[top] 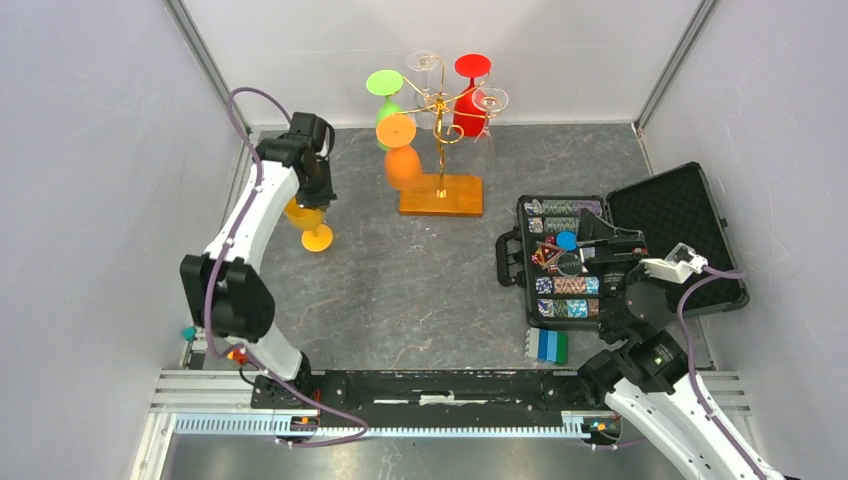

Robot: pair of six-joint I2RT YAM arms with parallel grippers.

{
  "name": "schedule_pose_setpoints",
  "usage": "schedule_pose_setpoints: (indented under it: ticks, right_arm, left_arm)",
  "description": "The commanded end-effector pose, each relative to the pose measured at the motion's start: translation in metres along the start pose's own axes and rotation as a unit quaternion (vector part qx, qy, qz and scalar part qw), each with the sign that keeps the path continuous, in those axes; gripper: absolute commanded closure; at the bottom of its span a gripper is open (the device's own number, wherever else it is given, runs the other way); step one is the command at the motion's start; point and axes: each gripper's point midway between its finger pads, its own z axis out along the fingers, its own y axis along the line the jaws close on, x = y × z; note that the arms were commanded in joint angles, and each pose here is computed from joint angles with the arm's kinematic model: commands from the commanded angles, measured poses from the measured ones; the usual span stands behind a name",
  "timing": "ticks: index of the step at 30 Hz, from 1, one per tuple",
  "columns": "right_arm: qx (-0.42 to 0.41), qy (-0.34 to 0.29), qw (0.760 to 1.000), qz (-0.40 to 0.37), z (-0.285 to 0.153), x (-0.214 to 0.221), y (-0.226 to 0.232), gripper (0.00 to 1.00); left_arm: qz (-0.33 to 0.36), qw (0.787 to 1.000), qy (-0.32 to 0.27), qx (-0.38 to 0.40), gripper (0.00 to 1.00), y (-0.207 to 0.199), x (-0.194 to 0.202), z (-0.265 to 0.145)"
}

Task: Take the wine glass off the wine glass rack

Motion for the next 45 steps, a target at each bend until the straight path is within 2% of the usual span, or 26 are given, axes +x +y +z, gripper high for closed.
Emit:
schedule_pose_setpoints:
  ticks: [1,12,19,24,28,29,33,37,39,42,43,44,45]
  right_arm:
    - [0.013,-0.034,0.999,-0.005,-0.004,-0.023,0.0,0.11]
    - [0.025,-0.046,0.998,-0.022,-0.005,-0.028,-0.007,0.11]
    - [0.03,-0.046,0.998,-0.029,-0.004,-0.027,-0.009,0.11]
    - [0.028,-0.046,0.998,-0.029,-0.004,-0.027,-0.008,0.11]
    - [0.024,-0.042,0.998,-0.028,-0.004,-0.026,-0.006,0.11]
    - [0.02,-0.038,0.999,-0.027,-0.004,-0.025,-0.004,0.11]
    - [0.016,-0.035,0.999,-0.027,-0.005,-0.025,-0.002,0.11]
    - [0.014,-0.031,0.999,-0.025,-0.005,-0.023,-0.001,0.1]
    - [0.013,-0.027,0.999,-0.023,-0.005,-0.022,-0.001,0.11]
    - [0.01,-0.02,1.0,-0.022,-0.005,-0.018,0.001,0.1]
    - [0.008,-0.016,1.0,-0.023,-0.004,-0.017,0.002,0.11]
    - [0.007,-0.012,1.0,-0.023,-0.004,-0.015,0.003,0.1]
    - [0.005,-0.007,1.0,-0.024,-0.003,-0.013,0.005,0.11]
  left_arm:
    - [-0.005,1.0,-0.018,-0.02,0.98,0.019,-0.036,0.015]
    - [-0.069,0.997,-0.028,-0.037,0.98,0.053,-0.086,0.05]
    - [-0.092,0.995,-0.019,-0.033,0.97,0.068,-0.093,0.072]
    - [-0.09,0.995,-0.02,-0.041,0.9,0.072,-0.095,0.074]
    - [-0.09,0.995,-0.03,-0.043,0.77,0.073,-0.102,0.066]
    - [-0.088,0.994,-0.04,-0.044,0.7,0.074,-0.109,0.056]
    - [-0.083,0.994,-0.058,-0.041,0.59,0.075,-0.119,0.028]
    - [-0.086,0.991,-0.099,-0.007,0.42,0.068,-0.126,-0.012]
    - [-0.088,0.988,-0.124,0.032,0.33,0.056,-0.129,-0.038]
    - [-0.089,0.972,-0.169,0.137,0.22,0.023,-0.135,-0.081]
    - [-0.092,0.962,-0.185,0.181,0.08,0.009,-0.136,-0.096]
    - [-0.093,0.951,-0.192,0.223,0.0,-0.004,-0.134,-0.106]
    - [-0.087,0.933,-0.211,0.277,0.0,-0.02,-0.134,-0.125]
